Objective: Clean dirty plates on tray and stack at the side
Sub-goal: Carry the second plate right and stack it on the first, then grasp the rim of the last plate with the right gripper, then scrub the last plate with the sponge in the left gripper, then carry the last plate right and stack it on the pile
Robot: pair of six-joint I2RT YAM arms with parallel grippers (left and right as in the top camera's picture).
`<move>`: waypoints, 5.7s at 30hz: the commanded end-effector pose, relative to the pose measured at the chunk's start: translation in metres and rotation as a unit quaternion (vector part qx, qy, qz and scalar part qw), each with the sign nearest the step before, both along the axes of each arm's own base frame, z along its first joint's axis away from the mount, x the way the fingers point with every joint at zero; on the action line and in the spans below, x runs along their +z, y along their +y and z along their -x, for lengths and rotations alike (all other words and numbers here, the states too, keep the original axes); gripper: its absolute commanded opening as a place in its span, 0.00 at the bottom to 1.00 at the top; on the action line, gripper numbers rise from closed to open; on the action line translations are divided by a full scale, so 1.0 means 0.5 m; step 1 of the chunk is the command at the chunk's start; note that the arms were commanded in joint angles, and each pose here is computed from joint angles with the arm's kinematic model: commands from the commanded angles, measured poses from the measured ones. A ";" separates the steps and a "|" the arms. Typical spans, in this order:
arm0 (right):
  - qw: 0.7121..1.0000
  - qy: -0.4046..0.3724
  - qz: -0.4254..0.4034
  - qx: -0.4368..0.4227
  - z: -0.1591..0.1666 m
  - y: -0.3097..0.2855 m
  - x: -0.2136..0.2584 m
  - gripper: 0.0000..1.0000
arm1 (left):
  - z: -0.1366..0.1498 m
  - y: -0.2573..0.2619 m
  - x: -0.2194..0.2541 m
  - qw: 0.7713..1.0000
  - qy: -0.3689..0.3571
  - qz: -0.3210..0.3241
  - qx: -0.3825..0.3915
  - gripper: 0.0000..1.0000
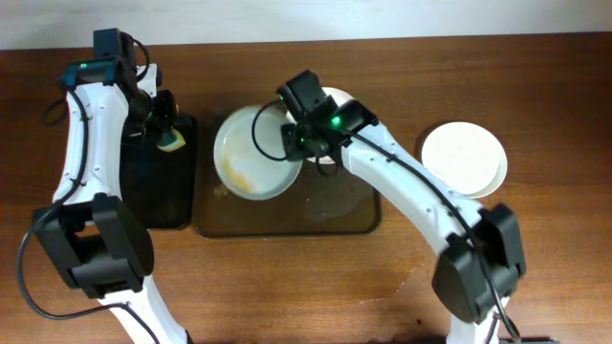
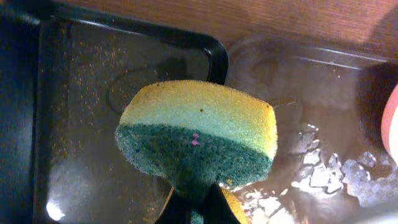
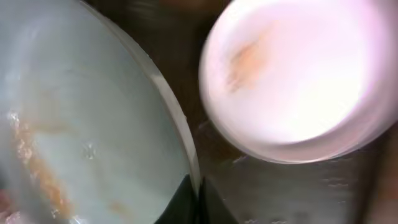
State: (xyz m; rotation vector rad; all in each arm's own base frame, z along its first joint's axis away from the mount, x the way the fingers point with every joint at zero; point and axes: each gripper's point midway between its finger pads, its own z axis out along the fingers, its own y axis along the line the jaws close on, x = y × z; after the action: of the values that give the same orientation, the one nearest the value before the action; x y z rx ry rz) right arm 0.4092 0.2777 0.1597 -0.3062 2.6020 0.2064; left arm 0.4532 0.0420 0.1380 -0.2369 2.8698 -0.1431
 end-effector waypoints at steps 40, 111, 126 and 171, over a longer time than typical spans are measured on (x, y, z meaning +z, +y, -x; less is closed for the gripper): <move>0.898 0.166 -0.101 -0.394 0.026 -0.741 -0.143 0.61 | 0.000 0.018 -0.005 1.000 0.001 -0.025 0.000 0.01; 0.954 0.246 -0.128 -0.117 -0.015 -0.022 -0.336 0.04 | 0.071 -0.211 -0.285 0.989 0.053 0.118 -0.077 0.01; 0.955 0.245 -0.125 -0.113 -0.015 -0.023 -0.337 0.04 | 0.040 -0.423 -0.216 0.940 -0.040 0.254 -0.223 0.01; 0.867 -0.303 0.364 -0.157 0.039 -0.157 0.245 0.04 | -0.026 -0.007 0.008 0.993 -0.022 0.094 -0.068 0.01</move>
State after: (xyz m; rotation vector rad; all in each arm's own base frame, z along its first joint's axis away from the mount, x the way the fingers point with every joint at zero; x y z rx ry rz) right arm 0.4036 0.2105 0.2056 -0.2552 2.3030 -0.5640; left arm 0.4640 0.0372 0.1421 -0.0799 2.8307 -0.4532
